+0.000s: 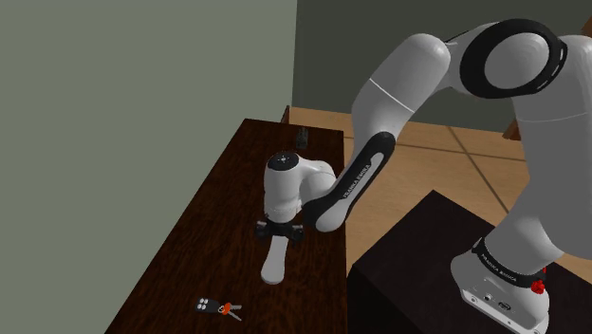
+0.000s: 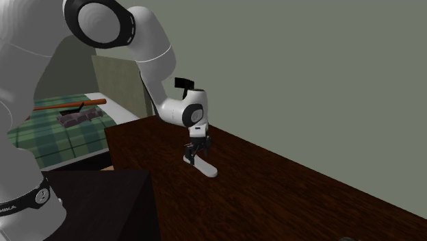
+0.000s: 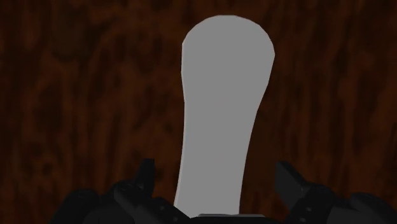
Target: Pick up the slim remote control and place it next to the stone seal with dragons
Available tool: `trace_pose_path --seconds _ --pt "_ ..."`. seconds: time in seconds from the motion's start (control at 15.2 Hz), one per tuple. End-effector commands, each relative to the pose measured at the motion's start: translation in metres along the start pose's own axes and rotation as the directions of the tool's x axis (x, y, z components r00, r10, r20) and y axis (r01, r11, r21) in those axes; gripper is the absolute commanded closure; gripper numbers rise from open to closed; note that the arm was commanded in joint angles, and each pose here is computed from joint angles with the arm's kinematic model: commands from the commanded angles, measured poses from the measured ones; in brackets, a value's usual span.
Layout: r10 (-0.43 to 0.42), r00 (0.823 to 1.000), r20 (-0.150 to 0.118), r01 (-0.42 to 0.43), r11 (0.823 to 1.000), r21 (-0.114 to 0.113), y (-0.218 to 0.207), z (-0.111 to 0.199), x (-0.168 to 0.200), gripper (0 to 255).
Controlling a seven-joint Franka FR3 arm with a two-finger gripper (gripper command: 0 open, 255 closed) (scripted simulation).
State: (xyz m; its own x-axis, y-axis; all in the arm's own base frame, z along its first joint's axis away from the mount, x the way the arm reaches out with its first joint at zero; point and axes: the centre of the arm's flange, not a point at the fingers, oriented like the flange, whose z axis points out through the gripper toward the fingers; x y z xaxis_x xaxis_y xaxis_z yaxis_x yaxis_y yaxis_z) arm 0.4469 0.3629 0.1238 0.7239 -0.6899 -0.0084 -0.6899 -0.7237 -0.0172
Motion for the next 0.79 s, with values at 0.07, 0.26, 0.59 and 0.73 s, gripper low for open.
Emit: trace_pose_path --seconds 0.07,0.26,0.59,0.73 --pt "0.0 1.0 0.0 0.0 1.0 0.0 -0.0002 0.0162 0.0008 0" --pt "0.0 1.0 0.0 0.0 1.0 0.0 -0.0002 0.0193 0.0008 0" --pt "0.0 1.0 0.0 0.0 1.0 0.0 -0.0002 0.0193 0.0008 0" --pt "0.0 1.0 0.0 0.0 1.0 0.0 -0.0002 0.0193 0.0008 255"
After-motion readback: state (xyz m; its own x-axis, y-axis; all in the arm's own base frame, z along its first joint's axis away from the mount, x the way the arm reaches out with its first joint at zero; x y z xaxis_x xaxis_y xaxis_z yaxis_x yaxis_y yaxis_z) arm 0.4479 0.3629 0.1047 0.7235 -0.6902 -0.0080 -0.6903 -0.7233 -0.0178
